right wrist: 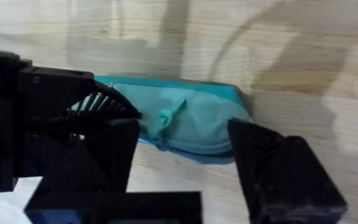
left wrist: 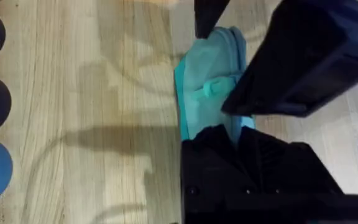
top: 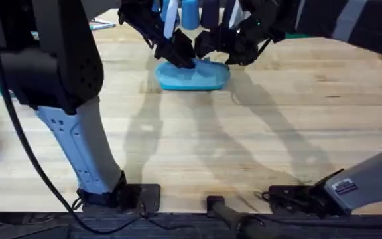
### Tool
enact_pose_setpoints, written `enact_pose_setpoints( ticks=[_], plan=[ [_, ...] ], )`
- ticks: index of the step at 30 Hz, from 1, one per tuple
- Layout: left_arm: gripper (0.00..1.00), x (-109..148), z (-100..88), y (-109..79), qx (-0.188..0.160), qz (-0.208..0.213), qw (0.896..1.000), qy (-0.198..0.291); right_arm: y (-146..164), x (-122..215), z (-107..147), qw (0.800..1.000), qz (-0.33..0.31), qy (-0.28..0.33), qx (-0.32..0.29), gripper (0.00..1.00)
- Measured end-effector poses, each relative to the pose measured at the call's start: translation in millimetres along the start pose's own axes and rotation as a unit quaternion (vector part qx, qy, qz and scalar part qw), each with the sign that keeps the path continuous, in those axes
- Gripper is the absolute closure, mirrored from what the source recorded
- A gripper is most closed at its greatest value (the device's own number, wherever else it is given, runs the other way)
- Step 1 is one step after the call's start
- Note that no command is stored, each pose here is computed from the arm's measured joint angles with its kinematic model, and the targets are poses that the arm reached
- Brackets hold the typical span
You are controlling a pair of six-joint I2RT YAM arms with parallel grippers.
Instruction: Unzip the bag, pick up the pens from the table one at a time and place them inside, then zip the bag closed.
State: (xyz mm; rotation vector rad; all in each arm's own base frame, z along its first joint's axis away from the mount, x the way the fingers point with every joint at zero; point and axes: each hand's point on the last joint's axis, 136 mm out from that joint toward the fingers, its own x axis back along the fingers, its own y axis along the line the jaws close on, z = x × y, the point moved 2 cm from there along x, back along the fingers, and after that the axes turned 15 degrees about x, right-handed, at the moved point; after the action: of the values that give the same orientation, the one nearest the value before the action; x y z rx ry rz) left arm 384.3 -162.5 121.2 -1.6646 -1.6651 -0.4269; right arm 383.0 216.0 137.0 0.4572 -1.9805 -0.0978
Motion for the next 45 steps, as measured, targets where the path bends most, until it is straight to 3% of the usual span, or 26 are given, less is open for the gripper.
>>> enact_pose_setpoints(
  ticks=[12,16,23,45],
  plan=[
    [0.958,-0.1,0.3,0.0,0.000,0.000,1.000,0.001,2.4,-6.0,2.5,1.000,-0.001,0.005,-0.001,0.541],
    [0.958,-0.1,0.3,0.0,0.000,0.000,1.000,0.001,3.7,-6.1,2.5,1.000,-0.002,0.005,0.000,0.630],
    [0.958,-0.1,0.4,0.1,0.000,0.000,1.000,0.001,4.4,-6.1,2.1,1.000,-0.004,0.004,-0.001,0.951],
    [0.958,-0.1,0.3,0.1,0.000,0.000,1.000,0.001,6.9,2.9,-2.2,1.000,-0.007,-0.008,0.001,0.968]
  ],
)
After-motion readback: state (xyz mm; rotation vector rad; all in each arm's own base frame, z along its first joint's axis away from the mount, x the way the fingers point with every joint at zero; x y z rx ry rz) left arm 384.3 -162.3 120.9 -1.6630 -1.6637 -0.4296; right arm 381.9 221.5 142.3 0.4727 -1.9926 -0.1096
